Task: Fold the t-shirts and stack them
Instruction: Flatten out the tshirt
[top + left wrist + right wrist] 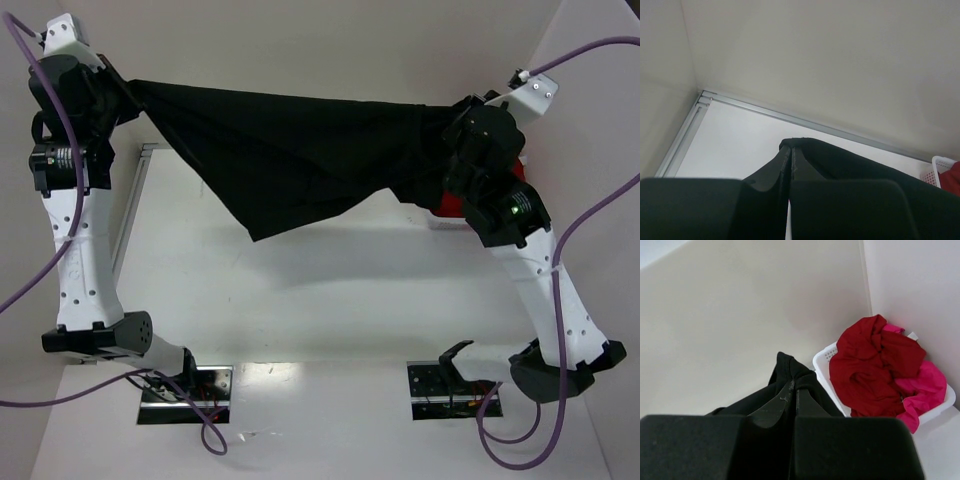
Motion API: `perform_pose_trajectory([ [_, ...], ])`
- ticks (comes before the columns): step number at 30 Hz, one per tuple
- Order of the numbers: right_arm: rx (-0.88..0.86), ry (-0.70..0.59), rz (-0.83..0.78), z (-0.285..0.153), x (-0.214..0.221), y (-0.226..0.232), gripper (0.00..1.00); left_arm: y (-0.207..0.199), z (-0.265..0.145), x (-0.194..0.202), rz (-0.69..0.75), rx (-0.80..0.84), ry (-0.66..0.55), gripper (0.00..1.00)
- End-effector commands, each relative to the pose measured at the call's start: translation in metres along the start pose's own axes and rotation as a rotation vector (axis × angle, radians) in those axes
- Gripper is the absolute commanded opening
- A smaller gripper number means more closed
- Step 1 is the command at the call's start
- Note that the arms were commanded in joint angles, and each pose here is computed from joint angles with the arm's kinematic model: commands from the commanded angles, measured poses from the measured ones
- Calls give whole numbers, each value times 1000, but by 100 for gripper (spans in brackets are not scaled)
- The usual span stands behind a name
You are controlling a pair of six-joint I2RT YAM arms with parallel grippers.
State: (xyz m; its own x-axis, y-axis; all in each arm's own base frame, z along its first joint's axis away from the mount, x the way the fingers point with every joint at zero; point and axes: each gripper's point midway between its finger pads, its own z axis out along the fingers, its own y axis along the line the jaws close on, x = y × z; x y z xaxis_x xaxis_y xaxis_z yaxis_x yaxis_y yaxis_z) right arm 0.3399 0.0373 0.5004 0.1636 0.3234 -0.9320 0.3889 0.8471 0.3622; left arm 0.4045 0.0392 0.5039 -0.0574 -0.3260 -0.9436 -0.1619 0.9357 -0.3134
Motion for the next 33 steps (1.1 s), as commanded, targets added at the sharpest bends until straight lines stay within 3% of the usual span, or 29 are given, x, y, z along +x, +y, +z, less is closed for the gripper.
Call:
perform_pose_trajectory([
  [1, 37, -82, 107, -4, -21, -9, 0, 11, -16, -28, -8, -65, -94, 0],
  [10, 45, -166, 201, -20, -58, -27, 0, 18, -37, -43, -12, -92, -148, 0],
  [15, 9, -143, 209, -22, -49, -25, 0, 11, -51, -51, -12, -58, -177, 0],
  [26, -233, 69, 209, -30, 10, 19, 0, -1, -58, -36, -15, 20, -140, 0],
  [33, -321, 328, 226, -48, 73, 35, 0, 8, -61, -20, 15, -12, -91, 0],
])
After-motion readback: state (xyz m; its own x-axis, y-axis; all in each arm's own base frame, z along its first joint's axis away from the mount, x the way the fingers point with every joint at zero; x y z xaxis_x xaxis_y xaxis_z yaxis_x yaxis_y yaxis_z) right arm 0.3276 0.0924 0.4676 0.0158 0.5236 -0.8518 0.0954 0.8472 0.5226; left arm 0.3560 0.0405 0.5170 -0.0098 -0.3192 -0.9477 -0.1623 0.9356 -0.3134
